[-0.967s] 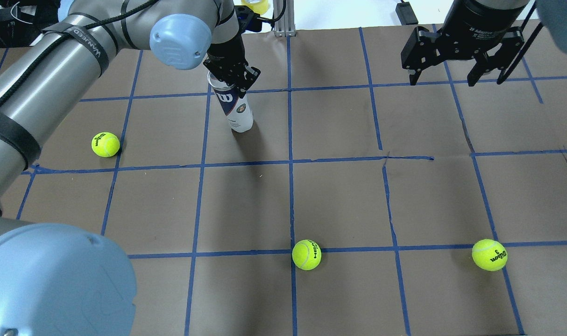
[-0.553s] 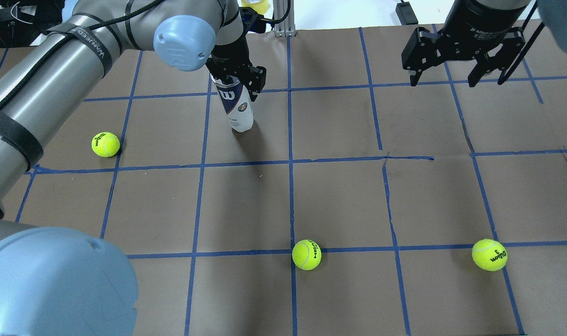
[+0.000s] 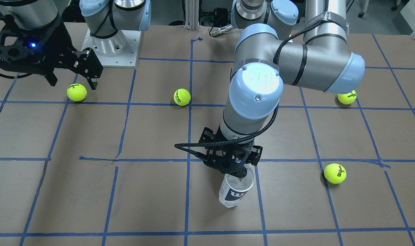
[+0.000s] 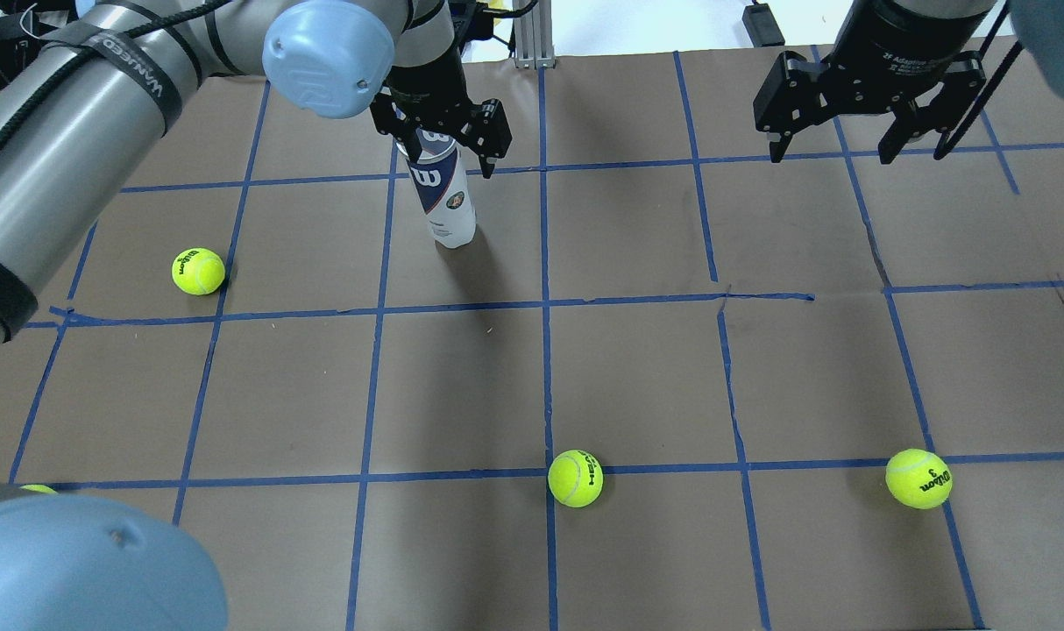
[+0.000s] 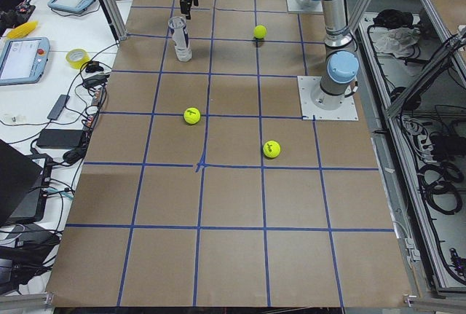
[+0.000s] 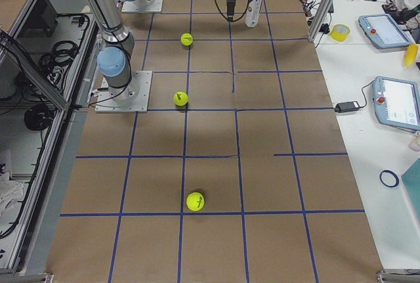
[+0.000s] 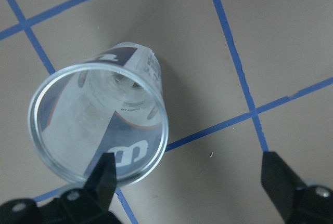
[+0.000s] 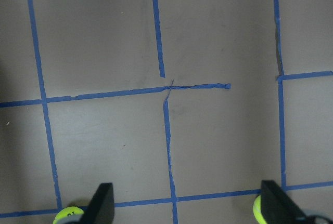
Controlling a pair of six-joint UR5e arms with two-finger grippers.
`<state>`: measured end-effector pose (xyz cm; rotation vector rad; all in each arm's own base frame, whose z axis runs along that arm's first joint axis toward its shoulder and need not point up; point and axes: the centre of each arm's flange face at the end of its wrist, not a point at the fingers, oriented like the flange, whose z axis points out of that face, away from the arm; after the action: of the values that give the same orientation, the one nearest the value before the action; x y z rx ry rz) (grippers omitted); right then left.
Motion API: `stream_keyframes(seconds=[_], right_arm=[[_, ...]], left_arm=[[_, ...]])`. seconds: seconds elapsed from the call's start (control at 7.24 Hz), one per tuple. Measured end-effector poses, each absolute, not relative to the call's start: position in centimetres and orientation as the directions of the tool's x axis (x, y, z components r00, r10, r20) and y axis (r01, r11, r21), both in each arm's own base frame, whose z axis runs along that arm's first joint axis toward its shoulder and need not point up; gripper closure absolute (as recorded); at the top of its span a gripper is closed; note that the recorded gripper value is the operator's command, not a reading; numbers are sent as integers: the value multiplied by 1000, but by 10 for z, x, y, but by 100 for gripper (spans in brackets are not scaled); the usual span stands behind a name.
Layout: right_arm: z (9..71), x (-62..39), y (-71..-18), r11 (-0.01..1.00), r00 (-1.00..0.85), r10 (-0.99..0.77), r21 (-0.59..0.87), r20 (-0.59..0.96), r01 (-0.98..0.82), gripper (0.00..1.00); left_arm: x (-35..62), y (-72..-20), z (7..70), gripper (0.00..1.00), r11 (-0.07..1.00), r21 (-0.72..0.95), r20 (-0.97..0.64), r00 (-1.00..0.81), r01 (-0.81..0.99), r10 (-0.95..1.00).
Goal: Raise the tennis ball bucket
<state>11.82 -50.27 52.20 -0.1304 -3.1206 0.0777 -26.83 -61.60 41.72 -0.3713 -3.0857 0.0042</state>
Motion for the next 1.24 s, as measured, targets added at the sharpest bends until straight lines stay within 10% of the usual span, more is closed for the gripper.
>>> stream_keyframes(seconds=[1.24], right_arm=[[523, 118, -502, 996, -997, 70, -53, 14, 69, 0]], left_arm=[[-116, -519, 491, 0, 1000, 27, -27, -1000, -11, -10]])
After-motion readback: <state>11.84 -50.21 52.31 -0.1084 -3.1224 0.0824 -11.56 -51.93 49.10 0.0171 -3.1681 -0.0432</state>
